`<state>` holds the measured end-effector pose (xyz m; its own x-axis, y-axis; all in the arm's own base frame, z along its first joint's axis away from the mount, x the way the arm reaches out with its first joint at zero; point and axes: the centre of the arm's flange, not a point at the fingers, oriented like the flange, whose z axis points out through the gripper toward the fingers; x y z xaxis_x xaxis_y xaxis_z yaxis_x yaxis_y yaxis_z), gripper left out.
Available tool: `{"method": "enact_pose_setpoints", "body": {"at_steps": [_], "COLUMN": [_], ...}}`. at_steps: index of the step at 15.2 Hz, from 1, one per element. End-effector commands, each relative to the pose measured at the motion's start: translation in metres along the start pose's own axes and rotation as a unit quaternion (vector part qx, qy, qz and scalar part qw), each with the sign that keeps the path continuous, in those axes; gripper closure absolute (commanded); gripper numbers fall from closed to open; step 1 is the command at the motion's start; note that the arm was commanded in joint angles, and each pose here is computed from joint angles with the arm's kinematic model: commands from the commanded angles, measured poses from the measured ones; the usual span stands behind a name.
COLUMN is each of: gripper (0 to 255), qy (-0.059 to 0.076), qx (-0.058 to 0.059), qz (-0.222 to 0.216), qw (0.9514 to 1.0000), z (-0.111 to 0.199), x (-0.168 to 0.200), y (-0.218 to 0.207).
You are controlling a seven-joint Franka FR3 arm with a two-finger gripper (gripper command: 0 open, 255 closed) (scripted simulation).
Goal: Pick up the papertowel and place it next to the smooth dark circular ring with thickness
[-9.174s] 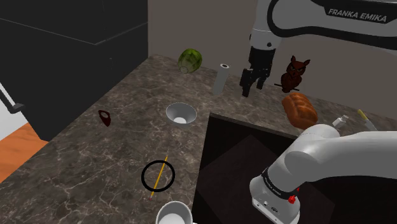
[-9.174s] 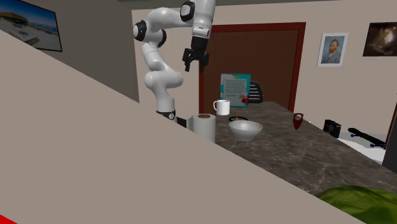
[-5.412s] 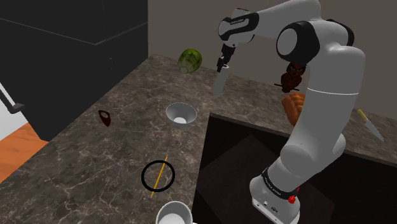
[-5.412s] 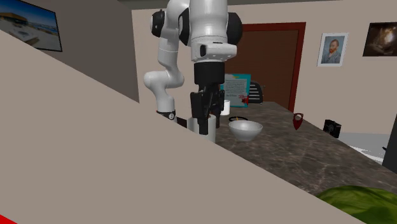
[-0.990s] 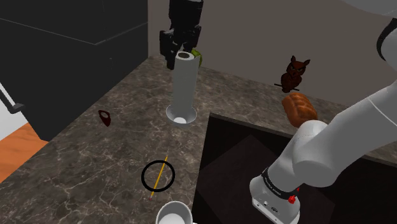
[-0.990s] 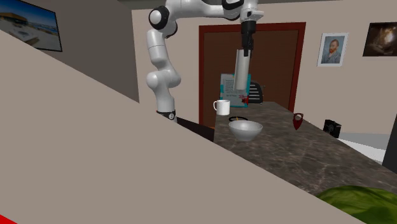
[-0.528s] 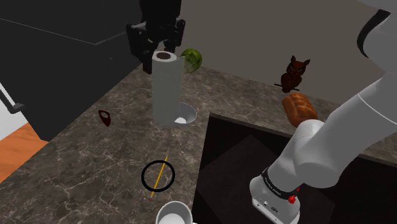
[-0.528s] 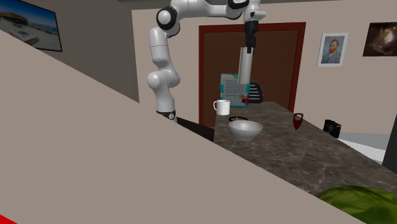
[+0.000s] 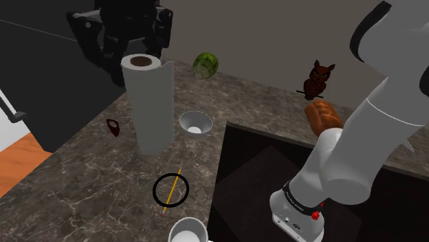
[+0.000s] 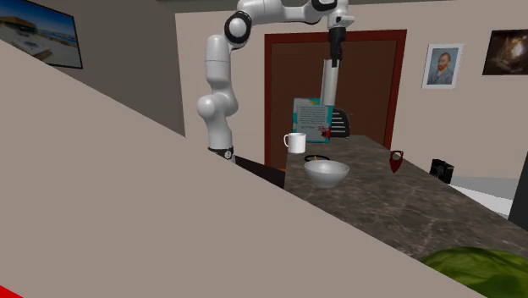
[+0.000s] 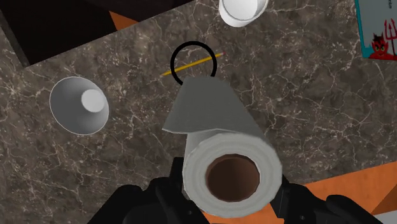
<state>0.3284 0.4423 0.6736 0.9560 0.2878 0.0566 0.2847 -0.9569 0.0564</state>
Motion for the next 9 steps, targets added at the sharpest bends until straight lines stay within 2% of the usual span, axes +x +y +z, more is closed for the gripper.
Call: {"method": "enact_pose_setpoints", "body": {"at_steps": [1,4,9], "gripper": [255,255,255], "qy": [0.000,0.000,0.000], "qx": [0.000,0.000,0.000], "qz": [0.002,0.002,0.002], "qw": [1.0000,1.0000,1.0000], "z": [-0.008,-0.021,0.005], "x": [-0.003,-0.007,-0.009], "y": [-0.026,-0.069,-0.071]}}
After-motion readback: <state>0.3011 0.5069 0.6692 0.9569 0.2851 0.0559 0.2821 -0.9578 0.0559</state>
